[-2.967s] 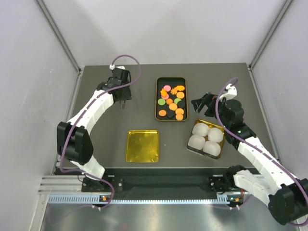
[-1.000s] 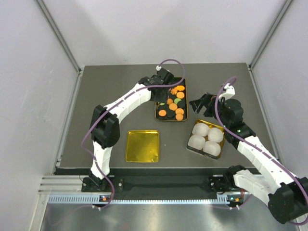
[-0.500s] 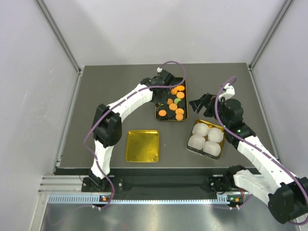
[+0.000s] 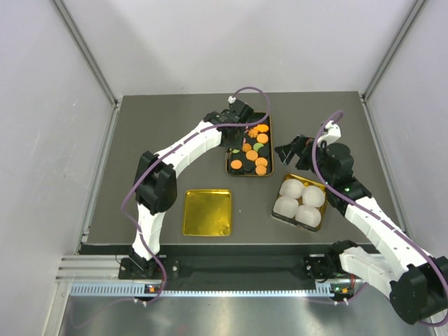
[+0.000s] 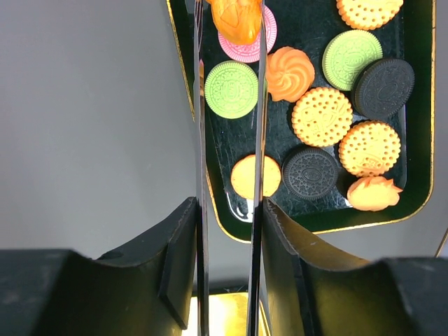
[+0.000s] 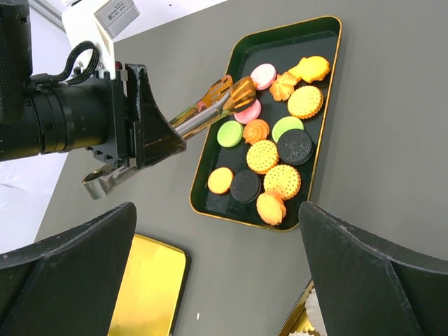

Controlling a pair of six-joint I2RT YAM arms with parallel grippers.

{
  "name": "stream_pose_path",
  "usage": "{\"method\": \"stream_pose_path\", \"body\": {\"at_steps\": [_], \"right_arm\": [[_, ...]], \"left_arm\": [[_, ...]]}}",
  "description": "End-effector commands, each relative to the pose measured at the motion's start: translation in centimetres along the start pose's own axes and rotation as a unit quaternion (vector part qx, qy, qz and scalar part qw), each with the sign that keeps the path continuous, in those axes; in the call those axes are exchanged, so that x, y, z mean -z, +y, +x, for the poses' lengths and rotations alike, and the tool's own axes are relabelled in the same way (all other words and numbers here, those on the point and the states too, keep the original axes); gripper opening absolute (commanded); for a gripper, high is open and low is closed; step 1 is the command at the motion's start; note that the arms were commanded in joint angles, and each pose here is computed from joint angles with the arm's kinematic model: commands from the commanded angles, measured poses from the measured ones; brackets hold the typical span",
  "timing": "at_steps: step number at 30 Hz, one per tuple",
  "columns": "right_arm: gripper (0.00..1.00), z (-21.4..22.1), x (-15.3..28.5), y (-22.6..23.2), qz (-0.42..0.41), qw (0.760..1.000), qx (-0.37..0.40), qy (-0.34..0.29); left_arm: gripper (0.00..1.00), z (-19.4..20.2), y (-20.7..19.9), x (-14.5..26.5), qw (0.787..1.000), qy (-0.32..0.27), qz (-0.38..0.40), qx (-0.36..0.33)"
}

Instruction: Pack the cookies

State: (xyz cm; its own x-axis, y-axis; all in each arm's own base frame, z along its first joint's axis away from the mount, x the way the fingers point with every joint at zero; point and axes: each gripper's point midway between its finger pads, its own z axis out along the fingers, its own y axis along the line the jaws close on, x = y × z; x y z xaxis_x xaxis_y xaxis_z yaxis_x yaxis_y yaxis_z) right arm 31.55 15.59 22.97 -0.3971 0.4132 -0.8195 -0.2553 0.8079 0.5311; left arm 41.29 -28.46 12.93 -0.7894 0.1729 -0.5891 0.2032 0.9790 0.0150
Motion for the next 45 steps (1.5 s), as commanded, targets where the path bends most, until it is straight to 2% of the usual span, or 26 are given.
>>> {"method": "stream_pose_path", "body": {"at_steps": [1, 21, 29, 37, 45], "right_arm": [[1.00, -2.6, 0.0, 1.7, -0.022, 0.999, 0.002, -0.030], [1.00, -2.2, -0.6, 1.4, -0.018, 1.000, 0.002, -0.023], [1.00, -2.5, -0.6, 1.0, -0.006, 0.999, 0.001, -0.032], [1.00, -3.2, 0.1, 0.1, 0.021, 0.998, 0.007, -0.052], [1.00, -5.4, 1.5, -1.0, 0.067, 0.994, 0.025, -0.085]], "left_arm": [[0.40, -3.8, 0.2, 3.1, 0.998, -0.060, 0.009, 0.009], [0.36, -2.2, 0.8, 6.3, 0.998, -0.055, 0.036, 0.005], [0.34, -0.3, -0.2, 8.7, 0.996, -0.045, 0.082, -0.003], [0.34, 2.4, -3.1, 12.3, 0.990, -0.046, 0.133, -0.024], [0.34, 6.0, -7.8, 15.3, 0.979, -0.046, 0.191, -0.051]]}}
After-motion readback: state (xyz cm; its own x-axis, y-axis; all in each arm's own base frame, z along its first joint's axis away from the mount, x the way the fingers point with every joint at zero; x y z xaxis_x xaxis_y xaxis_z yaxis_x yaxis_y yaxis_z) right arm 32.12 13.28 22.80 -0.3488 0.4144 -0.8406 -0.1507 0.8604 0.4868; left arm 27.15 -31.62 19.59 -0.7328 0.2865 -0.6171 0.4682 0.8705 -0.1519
